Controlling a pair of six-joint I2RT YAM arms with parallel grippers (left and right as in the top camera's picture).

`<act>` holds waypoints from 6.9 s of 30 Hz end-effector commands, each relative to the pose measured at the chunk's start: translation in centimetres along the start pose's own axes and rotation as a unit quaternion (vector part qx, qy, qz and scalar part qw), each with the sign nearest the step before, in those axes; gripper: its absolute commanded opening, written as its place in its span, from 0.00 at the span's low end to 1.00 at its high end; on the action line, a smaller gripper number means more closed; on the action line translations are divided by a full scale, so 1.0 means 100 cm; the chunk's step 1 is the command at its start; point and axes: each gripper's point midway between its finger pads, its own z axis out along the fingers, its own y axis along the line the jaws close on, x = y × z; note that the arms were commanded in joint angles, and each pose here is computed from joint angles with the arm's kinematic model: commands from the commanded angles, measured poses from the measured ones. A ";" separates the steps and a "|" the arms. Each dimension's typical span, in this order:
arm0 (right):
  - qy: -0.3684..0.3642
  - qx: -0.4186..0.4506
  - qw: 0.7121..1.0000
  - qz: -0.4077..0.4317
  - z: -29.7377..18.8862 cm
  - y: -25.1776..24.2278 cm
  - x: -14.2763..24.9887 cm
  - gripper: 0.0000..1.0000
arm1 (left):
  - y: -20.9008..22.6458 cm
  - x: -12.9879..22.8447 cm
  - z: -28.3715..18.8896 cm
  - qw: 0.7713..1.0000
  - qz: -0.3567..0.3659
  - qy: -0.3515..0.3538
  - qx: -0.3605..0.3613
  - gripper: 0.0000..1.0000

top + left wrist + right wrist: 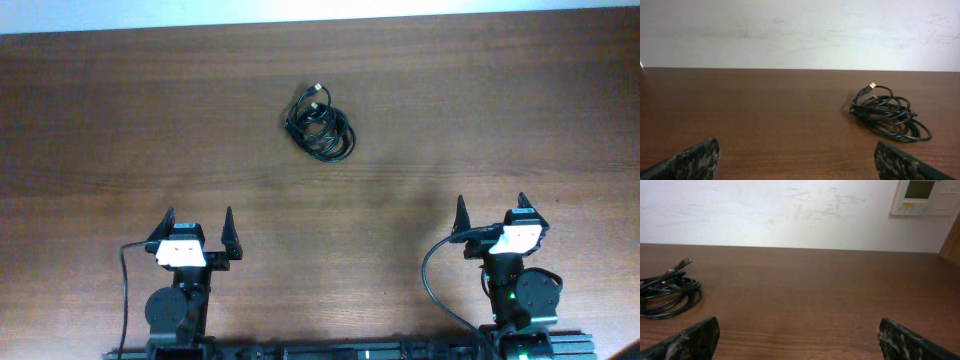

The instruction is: Untangle cables

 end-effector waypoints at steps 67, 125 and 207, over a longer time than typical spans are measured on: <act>0.210 -0.377 0.889 0.153 -0.052 0.119 -0.232 0.98 | -0.100 -0.196 0.038 0.918 0.003 0.258 0.300 0.99; 0.528 -0.318 0.769 0.170 -0.039 0.174 -0.134 0.96 | -0.236 0.024 0.208 0.806 0.032 0.541 0.240 0.00; 0.714 -0.020 0.692 0.105 0.076 0.172 0.086 0.81 | -0.068 -0.581 0.005 0.906 -0.018 -0.417 0.072 0.00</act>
